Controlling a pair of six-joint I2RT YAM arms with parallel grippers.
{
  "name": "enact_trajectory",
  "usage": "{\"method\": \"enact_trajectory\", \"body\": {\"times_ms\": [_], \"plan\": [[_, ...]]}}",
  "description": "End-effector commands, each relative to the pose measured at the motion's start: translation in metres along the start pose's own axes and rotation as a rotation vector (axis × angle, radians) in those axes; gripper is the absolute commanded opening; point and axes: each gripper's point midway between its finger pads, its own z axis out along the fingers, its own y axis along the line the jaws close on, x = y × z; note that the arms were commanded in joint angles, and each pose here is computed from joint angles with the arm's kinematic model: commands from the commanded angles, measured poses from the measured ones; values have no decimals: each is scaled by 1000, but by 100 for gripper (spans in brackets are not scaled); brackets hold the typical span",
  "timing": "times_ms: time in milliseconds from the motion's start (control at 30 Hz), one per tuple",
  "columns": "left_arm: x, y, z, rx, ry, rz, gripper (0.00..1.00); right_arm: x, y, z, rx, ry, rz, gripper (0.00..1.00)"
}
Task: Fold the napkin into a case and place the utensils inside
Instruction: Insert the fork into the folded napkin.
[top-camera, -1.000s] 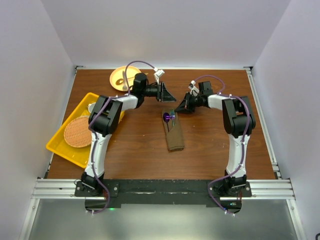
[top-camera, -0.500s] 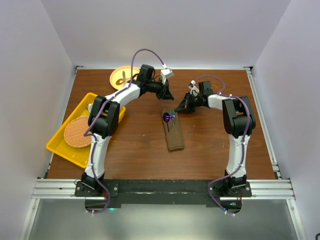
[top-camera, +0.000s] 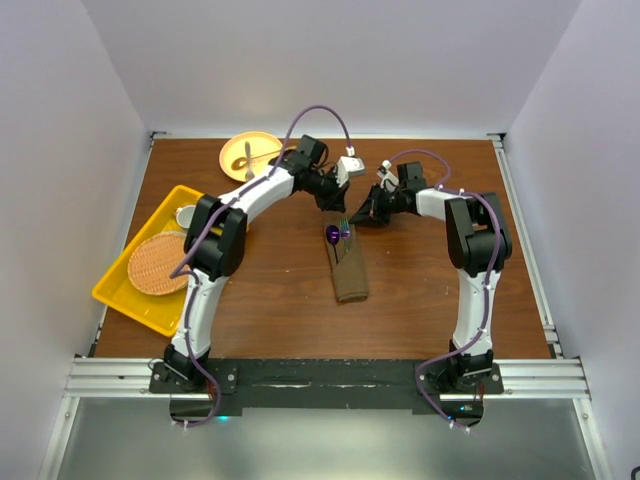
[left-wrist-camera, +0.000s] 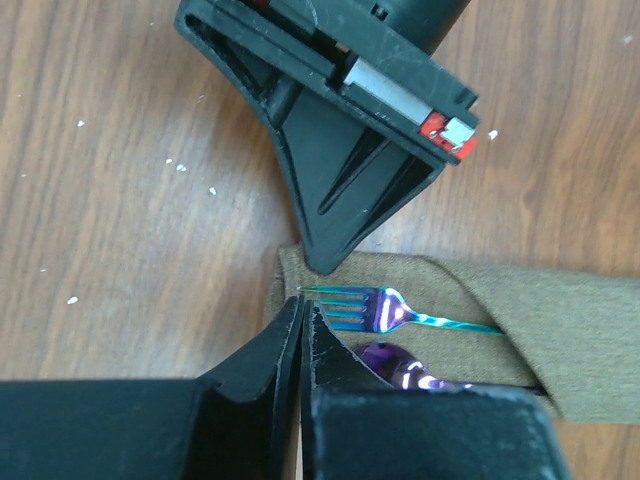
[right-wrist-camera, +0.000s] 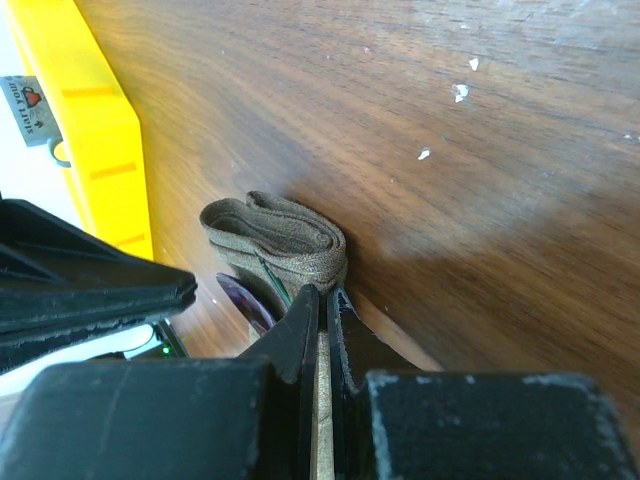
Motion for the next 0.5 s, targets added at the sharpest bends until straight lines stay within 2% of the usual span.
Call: {"method": "enact_trajectory", "body": {"times_ms": [0, 467], "plan": [[-11, 12, 0, -44, 6, 79, 5, -12, 24, -17, -20, -56, -56, 0], [0, 8, 18, -24, 32, 82, 5, -12, 28, -18, -31, -57, -58, 0]]}}
